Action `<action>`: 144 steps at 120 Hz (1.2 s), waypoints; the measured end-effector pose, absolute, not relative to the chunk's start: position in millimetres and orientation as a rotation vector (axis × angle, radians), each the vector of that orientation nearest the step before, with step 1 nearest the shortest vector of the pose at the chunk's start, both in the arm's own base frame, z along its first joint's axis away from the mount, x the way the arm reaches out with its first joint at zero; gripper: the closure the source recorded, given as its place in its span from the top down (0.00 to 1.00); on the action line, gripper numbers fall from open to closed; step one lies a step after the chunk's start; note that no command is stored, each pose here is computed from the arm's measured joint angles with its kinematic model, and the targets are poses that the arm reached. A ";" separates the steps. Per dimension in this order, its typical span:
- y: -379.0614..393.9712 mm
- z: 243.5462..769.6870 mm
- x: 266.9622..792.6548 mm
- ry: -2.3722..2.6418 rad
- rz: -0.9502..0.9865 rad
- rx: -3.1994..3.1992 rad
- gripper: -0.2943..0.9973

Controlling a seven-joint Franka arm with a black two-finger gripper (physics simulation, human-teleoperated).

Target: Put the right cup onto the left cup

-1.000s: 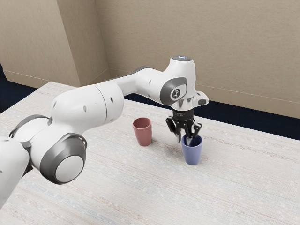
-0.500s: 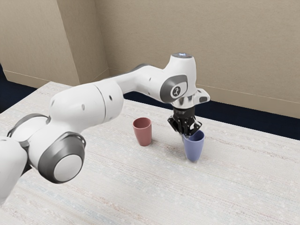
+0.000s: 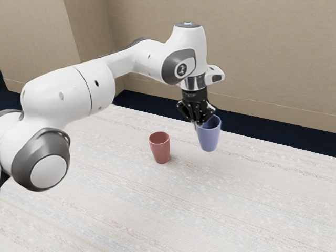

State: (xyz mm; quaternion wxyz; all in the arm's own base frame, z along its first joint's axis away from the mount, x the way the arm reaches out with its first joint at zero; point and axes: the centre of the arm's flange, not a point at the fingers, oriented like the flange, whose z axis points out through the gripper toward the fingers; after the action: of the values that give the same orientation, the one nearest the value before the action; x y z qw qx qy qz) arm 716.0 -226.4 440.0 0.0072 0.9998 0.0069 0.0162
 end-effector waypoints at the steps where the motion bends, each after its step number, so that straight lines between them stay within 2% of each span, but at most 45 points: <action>1: -226.1 441.9 715.3 0.022 0.053 3.127 0.17; 19: -206.8 455.3 714.2 0.055 0.059 3.140 0.17; 86: -40.4 447.7 736.0 0.318 -0.034 3.156 0.16; 144: -31.4 421.8 733.8 0.274 -0.118 3.149 0.16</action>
State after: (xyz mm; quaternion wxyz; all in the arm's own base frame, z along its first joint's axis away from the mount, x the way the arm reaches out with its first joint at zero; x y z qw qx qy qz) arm 733.8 -31.4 421.8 -0.0109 0.9955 0.0865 -0.0373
